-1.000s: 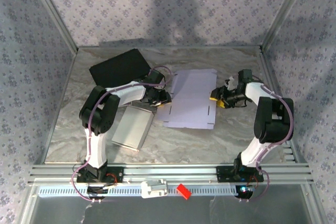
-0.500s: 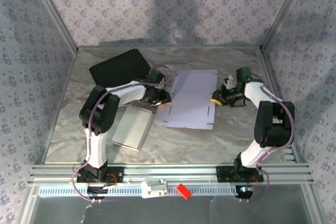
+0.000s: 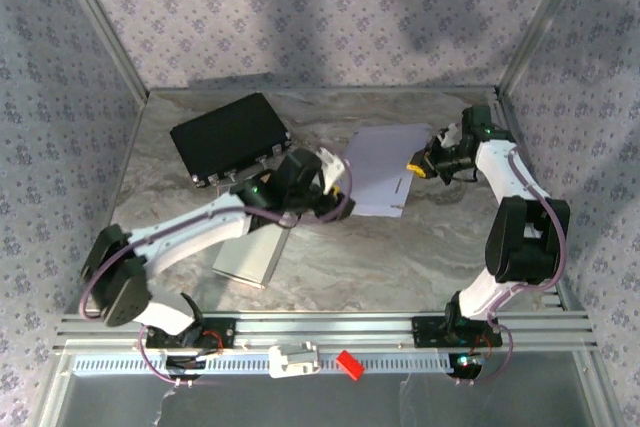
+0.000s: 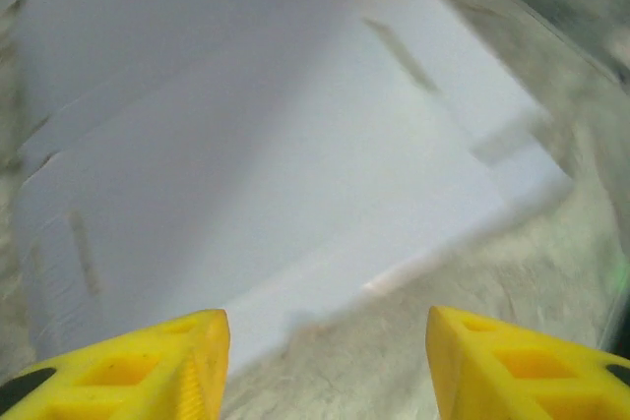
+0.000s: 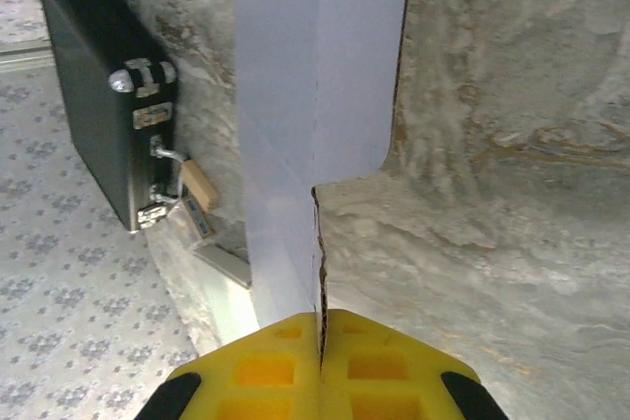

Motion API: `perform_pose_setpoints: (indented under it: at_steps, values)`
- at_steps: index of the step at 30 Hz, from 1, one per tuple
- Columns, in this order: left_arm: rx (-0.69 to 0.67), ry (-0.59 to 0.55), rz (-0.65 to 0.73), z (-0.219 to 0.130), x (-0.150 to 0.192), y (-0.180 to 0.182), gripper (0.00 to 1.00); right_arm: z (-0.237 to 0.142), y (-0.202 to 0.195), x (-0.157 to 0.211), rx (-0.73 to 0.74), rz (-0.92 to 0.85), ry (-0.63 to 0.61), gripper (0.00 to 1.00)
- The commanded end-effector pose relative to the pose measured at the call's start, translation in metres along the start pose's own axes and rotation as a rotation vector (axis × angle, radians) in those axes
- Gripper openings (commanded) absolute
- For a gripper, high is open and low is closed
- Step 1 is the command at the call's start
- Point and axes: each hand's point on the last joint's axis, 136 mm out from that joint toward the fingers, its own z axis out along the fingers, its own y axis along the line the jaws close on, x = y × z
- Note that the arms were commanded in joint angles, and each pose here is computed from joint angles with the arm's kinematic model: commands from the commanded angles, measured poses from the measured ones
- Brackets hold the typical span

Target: Fold the paper box

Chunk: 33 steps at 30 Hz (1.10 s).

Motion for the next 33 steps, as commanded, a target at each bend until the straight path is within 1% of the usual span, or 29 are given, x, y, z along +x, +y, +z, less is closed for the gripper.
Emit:
perform_pose_setpoints:
  at_steps: [1,7,11,12,15,16,18,20,23,25,26,27,28,29,30,31,33]
  values:
    - [-0.099,0.065,0.310,0.008,0.030,0.024,0.57,-0.002,0.002,0.008,-0.015,0.096,0.070,0.04]
    - [-0.117,0.177,0.517,0.028,0.053,0.026,0.60,-0.004,0.007,0.004,-0.037,0.125,0.087,0.04]
    - [-0.223,0.222,0.598,0.048,0.060,0.046,0.61,-0.007,0.010,0.003,-0.045,0.132,0.092,0.04]
    - [-0.276,0.222,0.611,0.052,0.057,0.054,0.61,-0.007,0.011,0.004,-0.051,0.136,0.098,0.04]
    - [-0.406,0.205,0.618,0.055,0.042,0.075,0.61,-0.007,0.009,0.006,-0.044,0.141,0.108,0.04]
    - [-0.430,0.195,0.616,0.055,0.037,0.079,0.61,-0.007,0.008,0.006,-0.040,0.143,0.110,0.04]
    - [-0.445,0.175,0.614,0.055,0.029,0.080,0.61,-0.006,0.006,0.007,-0.041,0.150,0.118,0.04]
    - [-0.476,0.158,0.604,0.052,0.023,0.083,0.66,-0.004,0.004,0.008,-0.039,0.156,0.124,0.04]
    - [-0.449,0.157,0.605,0.054,0.025,0.080,0.66,-0.004,0.003,0.008,-0.045,0.162,0.126,0.04]
    - [-0.457,0.166,0.607,0.054,0.026,0.081,0.66,-0.003,0.004,0.007,-0.049,0.165,0.128,0.04]
    - [-0.459,0.165,0.610,0.053,0.025,0.081,0.63,-0.003,0.004,0.007,-0.045,0.165,0.132,0.04]
    - [-0.461,0.162,0.609,0.052,0.023,0.081,0.56,-0.003,0.002,0.007,-0.039,0.167,0.134,0.04]
    - [-0.451,0.168,0.610,0.051,0.022,0.080,0.45,-0.004,0.002,0.006,-0.039,0.167,0.133,0.05]
    - [-0.431,0.177,0.612,0.050,0.021,0.077,0.23,-0.004,0.001,0.006,-0.039,0.171,0.132,0.06]
    - [-0.419,0.187,0.613,0.049,0.020,0.075,0.06,-0.005,0.002,0.005,-0.042,0.172,0.127,0.10]
    - [-0.400,0.194,0.615,0.049,0.020,0.072,0.00,-0.007,0.003,0.003,-0.045,0.172,0.120,0.17]
    - [-0.370,0.196,0.593,0.044,0.015,0.067,0.00,-0.017,0.007,-0.005,-0.030,0.153,0.057,0.39]
